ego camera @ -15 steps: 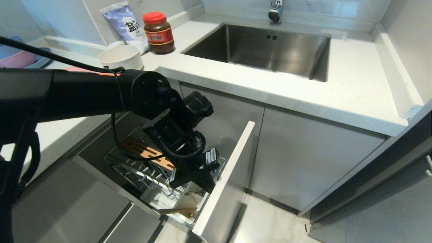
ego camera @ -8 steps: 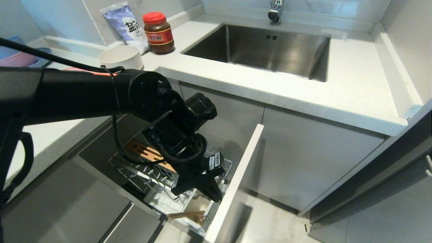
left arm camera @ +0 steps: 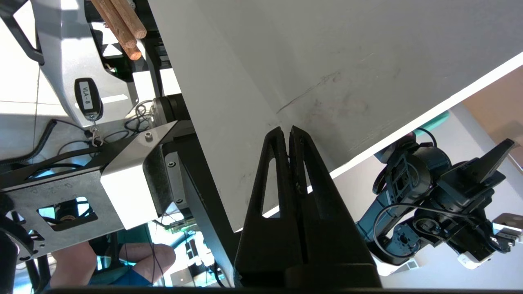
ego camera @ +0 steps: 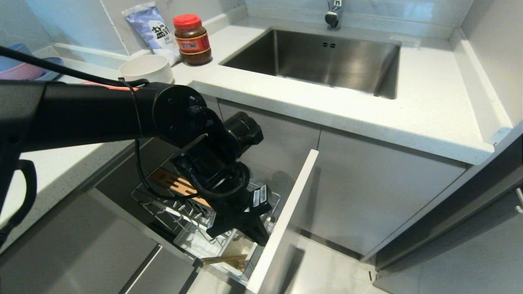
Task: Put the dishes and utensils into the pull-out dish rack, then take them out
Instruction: Pick up the bowl and place it in the cupboard
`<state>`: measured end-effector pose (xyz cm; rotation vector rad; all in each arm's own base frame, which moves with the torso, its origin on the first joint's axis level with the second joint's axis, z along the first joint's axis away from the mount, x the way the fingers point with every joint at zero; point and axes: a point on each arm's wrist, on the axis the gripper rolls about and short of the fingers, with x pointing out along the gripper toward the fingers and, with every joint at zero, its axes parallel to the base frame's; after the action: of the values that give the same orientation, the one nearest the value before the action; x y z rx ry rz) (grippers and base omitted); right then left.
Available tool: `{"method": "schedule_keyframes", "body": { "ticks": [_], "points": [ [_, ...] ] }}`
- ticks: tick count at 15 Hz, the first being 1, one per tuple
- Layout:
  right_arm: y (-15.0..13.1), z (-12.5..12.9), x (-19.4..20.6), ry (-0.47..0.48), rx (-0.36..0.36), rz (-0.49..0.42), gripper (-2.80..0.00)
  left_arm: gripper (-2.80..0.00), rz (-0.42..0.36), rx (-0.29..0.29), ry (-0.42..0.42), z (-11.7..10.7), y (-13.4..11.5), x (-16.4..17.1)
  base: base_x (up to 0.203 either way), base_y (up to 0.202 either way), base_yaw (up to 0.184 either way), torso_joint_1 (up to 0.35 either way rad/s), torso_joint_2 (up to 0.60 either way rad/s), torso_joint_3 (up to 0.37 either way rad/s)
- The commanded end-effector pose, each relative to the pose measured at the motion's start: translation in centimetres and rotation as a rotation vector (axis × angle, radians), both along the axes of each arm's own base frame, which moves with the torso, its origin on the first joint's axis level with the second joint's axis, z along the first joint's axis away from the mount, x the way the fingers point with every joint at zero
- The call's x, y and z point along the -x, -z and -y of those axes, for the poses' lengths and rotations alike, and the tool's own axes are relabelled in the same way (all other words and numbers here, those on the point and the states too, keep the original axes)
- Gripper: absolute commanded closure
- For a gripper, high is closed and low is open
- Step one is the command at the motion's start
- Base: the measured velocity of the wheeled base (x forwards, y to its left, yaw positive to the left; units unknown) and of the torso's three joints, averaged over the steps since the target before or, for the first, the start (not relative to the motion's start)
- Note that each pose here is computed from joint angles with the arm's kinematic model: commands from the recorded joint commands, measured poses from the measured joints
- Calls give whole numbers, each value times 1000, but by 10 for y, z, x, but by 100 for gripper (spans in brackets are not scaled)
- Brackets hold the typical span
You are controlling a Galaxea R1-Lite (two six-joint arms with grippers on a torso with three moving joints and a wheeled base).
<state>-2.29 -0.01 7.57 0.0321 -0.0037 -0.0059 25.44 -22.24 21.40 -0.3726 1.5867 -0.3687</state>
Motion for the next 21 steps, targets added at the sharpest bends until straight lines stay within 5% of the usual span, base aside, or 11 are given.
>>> {"method": "schedule_keyframes", "body": {
  "ticks": [1,7,13,21],
  "points": [
    [0,0,0,0,0,3,0,0,-8,-3,-5,-1,0,0,0,0,0,0,0,0],
    [0,0,0,0,0,3,0,0,61,-69,-74,-16,0,-14,0,0,0,0,0,0],
    [0,0,0,0,0,3,0,0,235,-135,-199,-36,-13,-31,0,0,0,0,0,0],
    [0,0,0,0,0,1,0,0,526,-39,-351,-93,-82,-16,0,0,0,0,0,0]
  ]
}}
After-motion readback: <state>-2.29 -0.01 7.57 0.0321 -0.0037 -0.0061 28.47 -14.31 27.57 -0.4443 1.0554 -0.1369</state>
